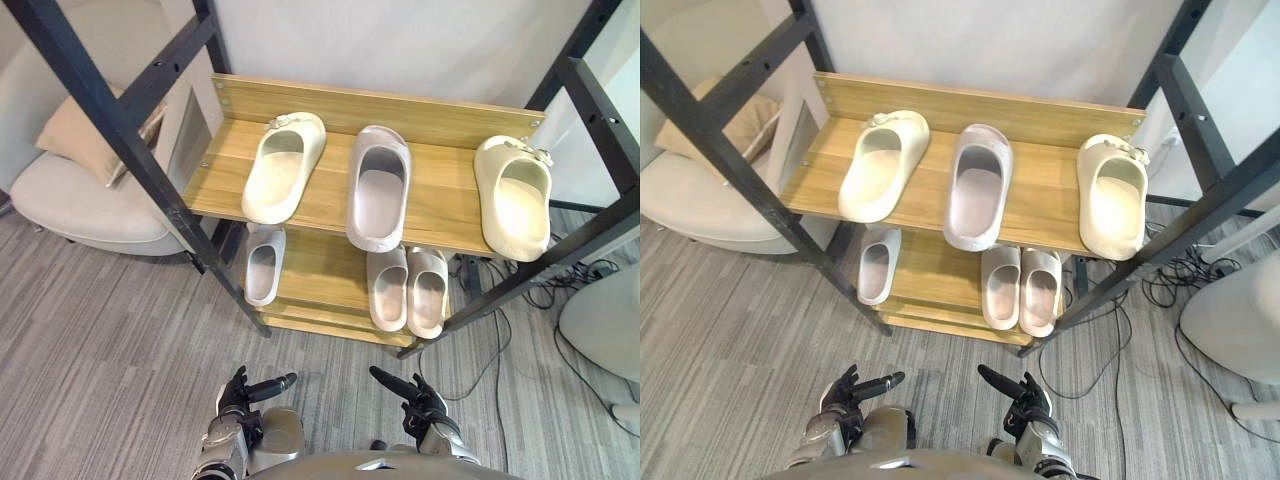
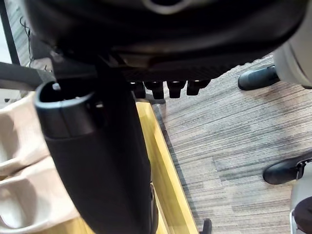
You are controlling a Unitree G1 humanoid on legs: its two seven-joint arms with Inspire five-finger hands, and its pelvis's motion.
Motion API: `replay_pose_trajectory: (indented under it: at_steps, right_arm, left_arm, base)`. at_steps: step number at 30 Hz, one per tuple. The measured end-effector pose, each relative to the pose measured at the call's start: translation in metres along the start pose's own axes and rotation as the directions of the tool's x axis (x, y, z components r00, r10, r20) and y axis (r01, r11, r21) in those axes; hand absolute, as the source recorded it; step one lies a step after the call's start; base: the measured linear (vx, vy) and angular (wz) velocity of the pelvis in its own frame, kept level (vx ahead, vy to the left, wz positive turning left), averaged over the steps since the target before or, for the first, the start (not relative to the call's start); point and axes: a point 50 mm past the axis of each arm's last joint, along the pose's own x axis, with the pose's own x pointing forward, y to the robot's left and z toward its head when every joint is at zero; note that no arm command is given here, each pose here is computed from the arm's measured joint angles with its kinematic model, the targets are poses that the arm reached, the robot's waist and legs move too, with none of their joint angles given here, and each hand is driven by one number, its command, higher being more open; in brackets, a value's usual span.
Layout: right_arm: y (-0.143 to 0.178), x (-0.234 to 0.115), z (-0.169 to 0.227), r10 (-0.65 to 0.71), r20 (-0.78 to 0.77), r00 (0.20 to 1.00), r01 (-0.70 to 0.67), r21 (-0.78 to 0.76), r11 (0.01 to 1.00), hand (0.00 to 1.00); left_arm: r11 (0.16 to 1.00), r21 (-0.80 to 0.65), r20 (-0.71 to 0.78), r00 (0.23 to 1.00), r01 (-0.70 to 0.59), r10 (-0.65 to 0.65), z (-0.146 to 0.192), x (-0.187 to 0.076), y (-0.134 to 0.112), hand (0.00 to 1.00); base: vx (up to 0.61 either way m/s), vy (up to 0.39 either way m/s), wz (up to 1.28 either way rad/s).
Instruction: Organize the slippers on the shoe rack
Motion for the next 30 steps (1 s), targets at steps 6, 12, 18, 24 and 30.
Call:
replay_pose_trajectory:
  at_steps: [6,12,18,24,30]
  right_arm:
    - [-0.015,0.000,0.010,-0.025,0.047,0.999,0.026,-0.038,0.999,1.00]
    - [-0.017,0.001,0.005,-0.025,0.013,1.000,0.026,-0.097,0.995,1.00]
    - [-0.025,-0.001,-0.003,-0.051,-0.012,0.999,0.050,-0.081,0.995,1.00]
    - [-0.034,-0.003,-0.008,-0.075,-0.030,0.997,0.072,-0.092,0.993,1.00]
    - [-0.032,-0.005,-0.010,-0.066,-0.019,0.998,0.063,-0.138,0.988,1.00]
  left_arm:
    - [0.998,0.066,-0.022,1.000,0.007,-0.005,-0.002,0.000,0.004,1.00]
    - [0.999,0.041,-0.045,0.999,0.014,-0.012,-0.011,-0.002,-0.002,1.00]
    - [1.000,0.027,-0.068,0.998,0.004,-0.002,-0.017,-0.003,0.001,1.00]
    - [0.999,0.037,-0.083,0.997,-0.003,0.006,-0.020,-0.004,0.005,1.00]
    - [0.996,0.087,-0.082,0.997,0.004,0.004,-0.019,-0.003,0.008,1.00]
  base:
    - [-0.05,0.075,-0.15]
    - [0.06,-0.081,0.35]
    - [0.11,-0.083,0.20]
    - [0.05,0.055,-0.03]
    - [-0.01,0.053,-0.07]
